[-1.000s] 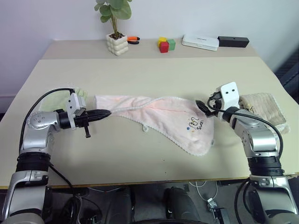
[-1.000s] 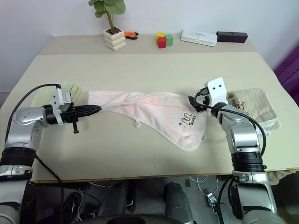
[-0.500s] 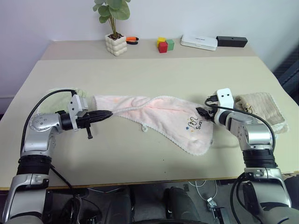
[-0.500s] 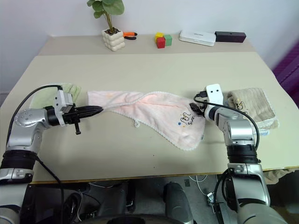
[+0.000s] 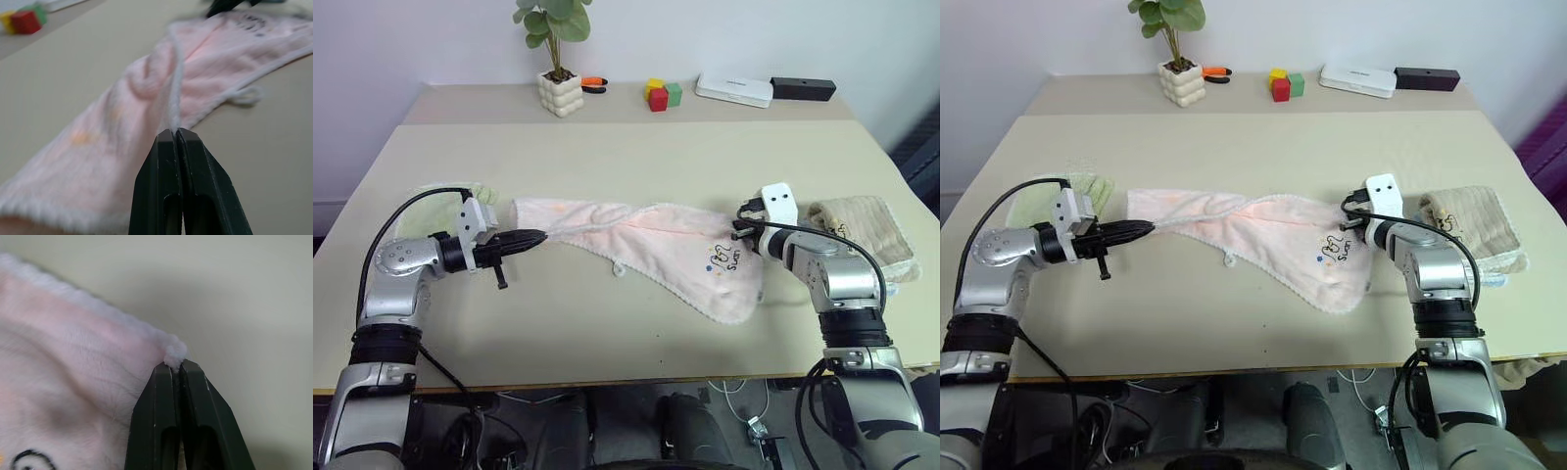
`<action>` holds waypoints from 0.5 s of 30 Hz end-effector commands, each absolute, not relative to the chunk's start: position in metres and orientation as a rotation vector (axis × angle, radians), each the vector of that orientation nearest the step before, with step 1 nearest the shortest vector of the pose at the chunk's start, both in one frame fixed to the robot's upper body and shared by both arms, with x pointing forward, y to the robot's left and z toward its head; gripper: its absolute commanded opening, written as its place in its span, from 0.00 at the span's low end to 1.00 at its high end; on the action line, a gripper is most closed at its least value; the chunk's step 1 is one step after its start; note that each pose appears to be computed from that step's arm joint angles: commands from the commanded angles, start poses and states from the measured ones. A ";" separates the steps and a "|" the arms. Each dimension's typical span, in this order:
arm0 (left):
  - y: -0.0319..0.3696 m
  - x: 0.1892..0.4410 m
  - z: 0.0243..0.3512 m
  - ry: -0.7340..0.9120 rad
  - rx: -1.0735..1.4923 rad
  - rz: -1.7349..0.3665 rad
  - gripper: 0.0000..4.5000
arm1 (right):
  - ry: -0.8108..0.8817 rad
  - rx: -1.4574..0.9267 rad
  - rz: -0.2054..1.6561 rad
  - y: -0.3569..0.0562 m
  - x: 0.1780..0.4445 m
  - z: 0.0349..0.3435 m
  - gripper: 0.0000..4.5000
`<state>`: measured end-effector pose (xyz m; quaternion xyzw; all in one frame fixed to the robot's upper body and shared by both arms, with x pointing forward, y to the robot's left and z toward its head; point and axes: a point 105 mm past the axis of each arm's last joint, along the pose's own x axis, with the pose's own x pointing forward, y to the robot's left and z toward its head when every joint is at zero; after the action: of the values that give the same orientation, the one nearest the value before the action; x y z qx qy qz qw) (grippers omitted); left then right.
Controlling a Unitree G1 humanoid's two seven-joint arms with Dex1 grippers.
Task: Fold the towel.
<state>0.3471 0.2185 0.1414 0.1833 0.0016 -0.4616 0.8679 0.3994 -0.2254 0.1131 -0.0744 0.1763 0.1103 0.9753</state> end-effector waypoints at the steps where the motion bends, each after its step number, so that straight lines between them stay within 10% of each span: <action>1: 0.229 0.386 0.158 -0.032 0.450 -0.783 0.00 | 0.152 -0.181 0.230 -0.219 0.426 0.166 0.02; 9: 0.245 0.448 0.259 -0.205 0.624 -0.352 0.00 | -0.151 -0.347 0.184 -0.195 0.475 0.268 0.02; 15: 0.265 0.437 0.357 -0.433 0.678 -0.139 0.00 | -0.406 -0.312 0.122 -0.200 0.467 0.343 0.02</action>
<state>0.4447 0.2528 0.3395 0.3236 -0.1853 -0.0935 0.9231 0.4744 -0.1841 0.3210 -0.1651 -0.1600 0.0856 0.9694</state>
